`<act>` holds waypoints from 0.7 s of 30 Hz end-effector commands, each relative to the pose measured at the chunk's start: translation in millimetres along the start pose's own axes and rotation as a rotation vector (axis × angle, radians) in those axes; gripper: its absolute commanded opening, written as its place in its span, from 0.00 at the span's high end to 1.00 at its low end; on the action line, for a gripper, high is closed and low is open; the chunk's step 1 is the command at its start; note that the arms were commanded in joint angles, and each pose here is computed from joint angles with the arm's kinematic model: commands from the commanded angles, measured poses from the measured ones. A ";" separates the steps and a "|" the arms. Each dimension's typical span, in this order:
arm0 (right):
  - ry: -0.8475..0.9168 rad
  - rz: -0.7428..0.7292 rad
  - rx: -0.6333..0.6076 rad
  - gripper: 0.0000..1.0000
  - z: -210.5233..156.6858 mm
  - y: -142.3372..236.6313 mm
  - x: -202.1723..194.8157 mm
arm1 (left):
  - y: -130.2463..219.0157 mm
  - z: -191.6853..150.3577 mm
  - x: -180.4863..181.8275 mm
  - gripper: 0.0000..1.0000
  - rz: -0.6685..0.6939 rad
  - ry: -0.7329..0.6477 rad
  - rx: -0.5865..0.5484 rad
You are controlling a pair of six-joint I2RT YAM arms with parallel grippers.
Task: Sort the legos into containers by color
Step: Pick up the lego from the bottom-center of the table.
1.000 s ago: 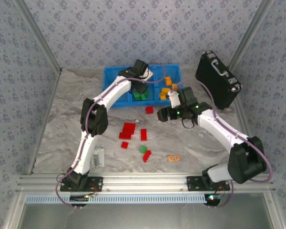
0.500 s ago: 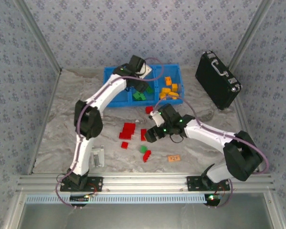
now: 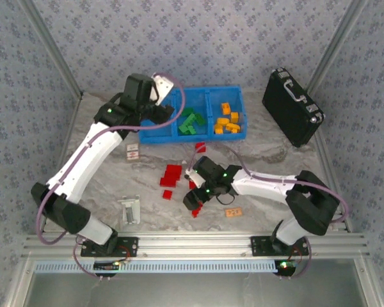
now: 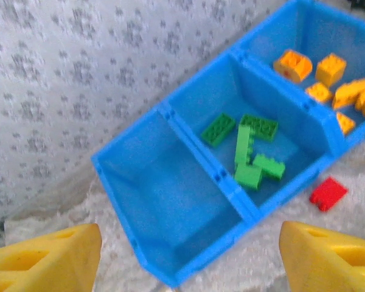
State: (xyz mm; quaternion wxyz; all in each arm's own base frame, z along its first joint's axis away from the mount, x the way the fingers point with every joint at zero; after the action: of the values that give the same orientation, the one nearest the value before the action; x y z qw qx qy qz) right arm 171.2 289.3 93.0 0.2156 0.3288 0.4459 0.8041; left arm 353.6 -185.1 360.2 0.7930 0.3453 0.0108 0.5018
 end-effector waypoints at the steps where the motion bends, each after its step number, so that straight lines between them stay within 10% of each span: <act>1: 0.005 -0.032 0.017 0.16 9.3 -3.4 1.5 | 25.4 -20.8 10.6 0.21 0.041 0.036 0.001; 21: 0.085 -0.091 0.186 0.22 -13.9 -26.1 0.6 | 78.4 -118.3 17.2 0.19 0.075 0.126 0.111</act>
State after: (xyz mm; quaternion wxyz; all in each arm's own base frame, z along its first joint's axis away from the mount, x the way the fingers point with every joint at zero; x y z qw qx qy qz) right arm 165.1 300.5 71.2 0.2017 0.3048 0.5171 0.7740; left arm 264.4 -90.2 318.0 0.7471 0.3691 0.0664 0.5488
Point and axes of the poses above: each hand's point on the last joint's axis, 136 mm out from that joint toward the fingers, its own y axis back along the fingers, its own x axis along the line the jaws close on, z = x × y, the point moved 4 cm from there along y, back along the fingers, and after that the axes turned 2 degrees about -y, right-handed, at the moved point
